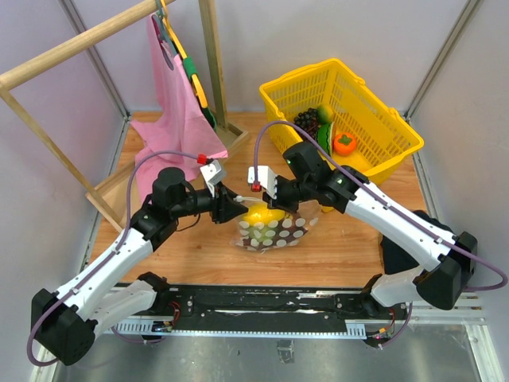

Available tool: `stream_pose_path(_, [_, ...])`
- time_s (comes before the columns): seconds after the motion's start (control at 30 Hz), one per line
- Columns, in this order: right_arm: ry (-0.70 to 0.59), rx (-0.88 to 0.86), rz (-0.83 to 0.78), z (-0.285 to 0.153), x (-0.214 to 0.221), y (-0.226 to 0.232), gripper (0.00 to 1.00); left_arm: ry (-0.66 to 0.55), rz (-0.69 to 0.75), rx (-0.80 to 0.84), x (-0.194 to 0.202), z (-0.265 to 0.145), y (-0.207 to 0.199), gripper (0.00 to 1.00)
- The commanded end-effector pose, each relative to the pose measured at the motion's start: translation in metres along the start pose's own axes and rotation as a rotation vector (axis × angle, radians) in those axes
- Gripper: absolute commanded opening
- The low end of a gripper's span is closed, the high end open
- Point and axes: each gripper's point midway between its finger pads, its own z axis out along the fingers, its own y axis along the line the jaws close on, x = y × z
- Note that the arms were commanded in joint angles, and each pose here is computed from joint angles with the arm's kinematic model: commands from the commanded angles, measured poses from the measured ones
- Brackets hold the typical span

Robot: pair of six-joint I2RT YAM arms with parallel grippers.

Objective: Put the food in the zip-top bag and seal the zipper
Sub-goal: Zip the zipper food storage bag.

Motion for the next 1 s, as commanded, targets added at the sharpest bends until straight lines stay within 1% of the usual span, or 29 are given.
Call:
stream_pose_path(0.0, [-0.032, 0.034, 0.005, -0.006, -0.007, -0.003, 0.01, -0.047, 0.001, -0.011, -0.003, 0.002, 0.004, 0.42])
stream_pose_path(0.27, [-0.056, 0.069, 0.01, -0.008, -0.01, -0.008, 0.01, -0.063, -0.042, -0.004, 0.007, 0.006, 0.006, 0.41])
stream_pose_path(0.4, [-0.071, 0.061, 0.011, -0.007, -0.012, -0.006, 0.01, -0.082, -0.041, 0.016, 0.006, 0.008, 0.004, 0.36])
stream_pose_path(0.57, [-0.086, 0.058, 0.015, -0.006, -0.013, -0.005, 0.01, -0.115, -0.065, 0.046, 0.003, 0.012, 0.001, 0.22])
stream_pose_path(0.7, [-0.091, 0.046, 0.016, -0.005, -0.012, -0.002, 0.01, -0.136, -0.076, 0.061, 0.004, 0.013, -0.001, 0.01])
stream_pose_path(0.8, [-0.098, 0.053, 0.012, -0.006, -0.013, -0.003, 0.01, -0.132, -0.059, 0.075, 0.004, 0.012, -0.004, 0.0])
stream_pose_path(0.87, [-0.12, 0.046, 0.007, -0.007, -0.018, -0.002, 0.05, -0.129, -0.049, 0.077, 0.004, 0.011, -0.005, 0.0])
stream_pose_path(0.97, [-0.162, 0.016, 0.009, -0.008, -0.031, 0.0, 0.16, -0.12, -0.031, 0.07, 0.002, 0.008, -0.005, 0.0])
